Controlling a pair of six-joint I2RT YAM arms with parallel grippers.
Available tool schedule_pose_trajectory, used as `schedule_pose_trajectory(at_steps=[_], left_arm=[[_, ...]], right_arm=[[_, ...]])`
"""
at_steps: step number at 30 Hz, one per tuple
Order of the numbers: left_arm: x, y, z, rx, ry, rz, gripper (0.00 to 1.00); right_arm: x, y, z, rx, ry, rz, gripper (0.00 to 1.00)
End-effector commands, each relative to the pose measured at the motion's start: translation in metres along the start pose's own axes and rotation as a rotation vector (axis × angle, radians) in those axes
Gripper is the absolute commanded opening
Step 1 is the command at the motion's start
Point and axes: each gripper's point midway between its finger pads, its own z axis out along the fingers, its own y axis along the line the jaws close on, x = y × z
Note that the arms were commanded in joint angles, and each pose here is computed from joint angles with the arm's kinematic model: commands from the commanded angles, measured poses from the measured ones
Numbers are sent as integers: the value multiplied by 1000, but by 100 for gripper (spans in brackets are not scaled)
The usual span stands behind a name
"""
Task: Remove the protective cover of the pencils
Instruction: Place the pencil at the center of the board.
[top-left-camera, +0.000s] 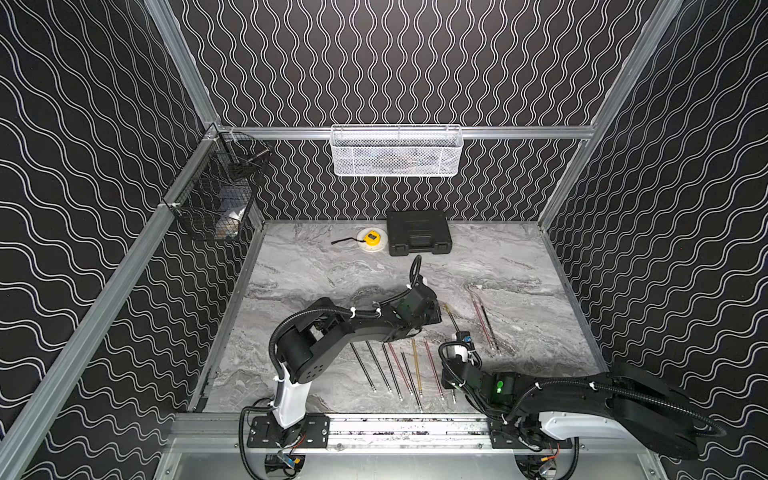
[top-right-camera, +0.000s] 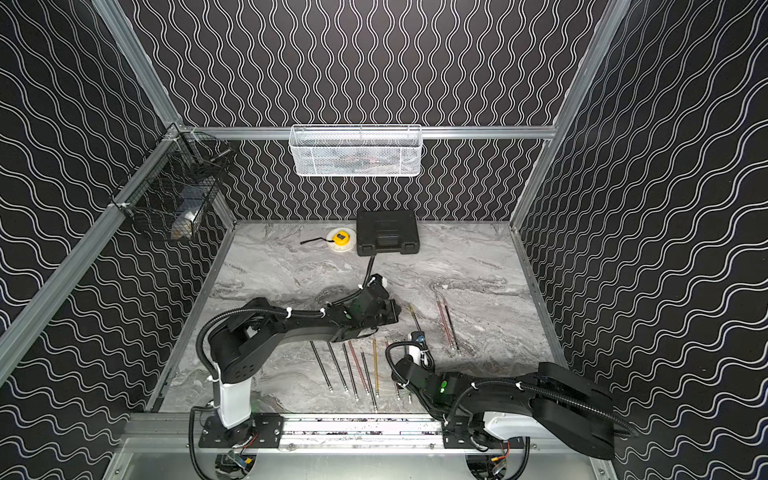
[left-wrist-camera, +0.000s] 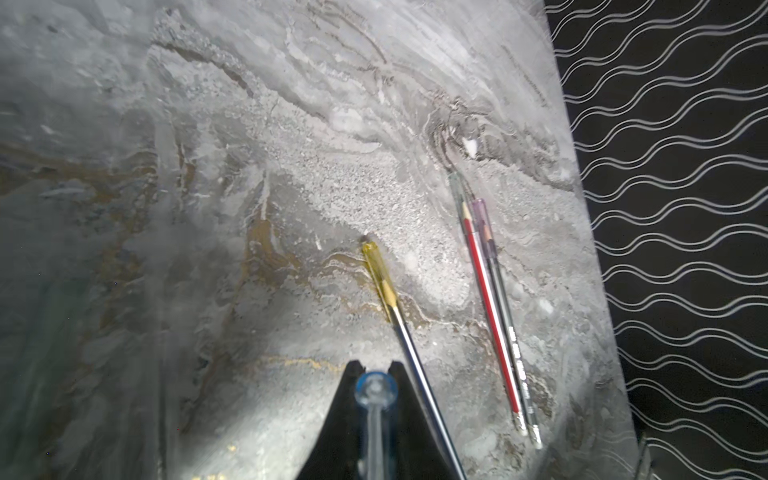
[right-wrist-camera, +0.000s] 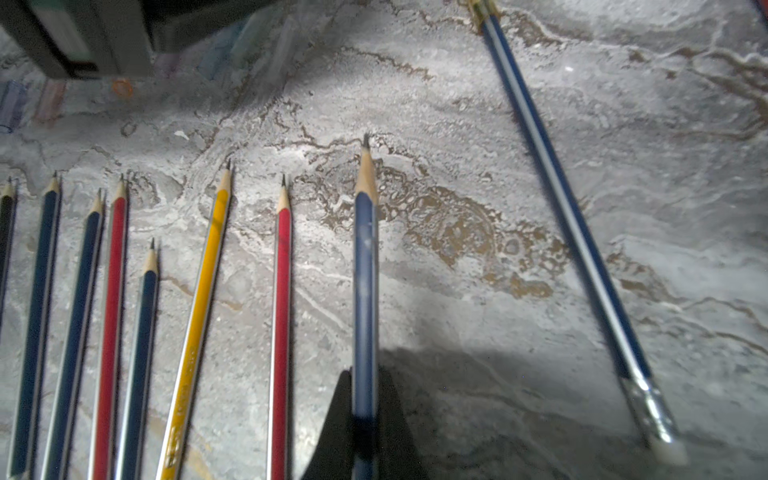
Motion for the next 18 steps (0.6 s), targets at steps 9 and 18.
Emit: schedule_pose_trajectory(at_steps=[9,18], left_arm=[[13,33,17,-152,30,47,0],[14,42,20,-195,31,59,4]], right_arm=[[3,6,5,-22,34,40,16],[4,6,5,-26,40,44,36]])
